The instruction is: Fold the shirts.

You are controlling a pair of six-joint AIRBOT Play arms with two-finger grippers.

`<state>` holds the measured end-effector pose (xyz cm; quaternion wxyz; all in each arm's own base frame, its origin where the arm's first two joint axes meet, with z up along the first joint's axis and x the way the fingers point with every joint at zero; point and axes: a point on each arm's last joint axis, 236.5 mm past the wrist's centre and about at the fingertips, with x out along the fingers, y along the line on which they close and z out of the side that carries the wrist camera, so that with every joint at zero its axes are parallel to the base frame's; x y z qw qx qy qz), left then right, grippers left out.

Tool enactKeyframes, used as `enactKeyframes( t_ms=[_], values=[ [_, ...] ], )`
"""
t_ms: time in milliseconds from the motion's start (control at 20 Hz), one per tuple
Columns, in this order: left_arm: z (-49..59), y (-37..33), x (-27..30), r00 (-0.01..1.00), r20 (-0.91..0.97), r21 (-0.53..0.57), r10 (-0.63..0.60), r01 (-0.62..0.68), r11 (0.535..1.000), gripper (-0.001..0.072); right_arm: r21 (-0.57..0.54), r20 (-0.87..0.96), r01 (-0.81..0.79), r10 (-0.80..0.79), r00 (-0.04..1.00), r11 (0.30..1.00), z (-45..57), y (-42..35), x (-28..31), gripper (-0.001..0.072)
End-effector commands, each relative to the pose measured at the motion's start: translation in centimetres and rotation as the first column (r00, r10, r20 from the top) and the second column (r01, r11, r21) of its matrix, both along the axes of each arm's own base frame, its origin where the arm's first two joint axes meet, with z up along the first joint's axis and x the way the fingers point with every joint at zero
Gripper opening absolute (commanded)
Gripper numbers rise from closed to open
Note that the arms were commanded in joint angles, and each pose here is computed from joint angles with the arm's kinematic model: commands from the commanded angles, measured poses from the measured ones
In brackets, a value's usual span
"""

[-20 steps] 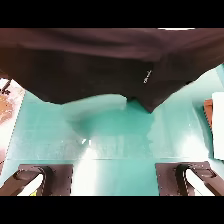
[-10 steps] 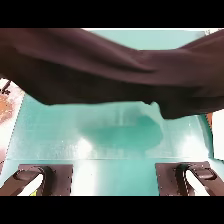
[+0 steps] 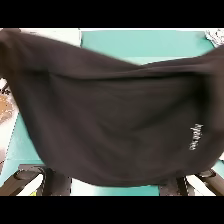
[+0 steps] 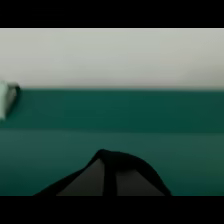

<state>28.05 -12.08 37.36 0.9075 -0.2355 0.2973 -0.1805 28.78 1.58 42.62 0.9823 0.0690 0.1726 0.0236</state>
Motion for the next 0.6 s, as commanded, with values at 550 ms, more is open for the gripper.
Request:
enactKeyframes(
  t_ms=[550],
  values=[
    [-37.0, 5.2, 17.8, 0.902, -0.244, 0.087, 0.356, -0.345, 0.934, 0.0030, 0.125, -0.636, 0.051, 0.040, 0.771, 0.991, -45.8, 0.8, 21.6, 0.0024]
  ],
)
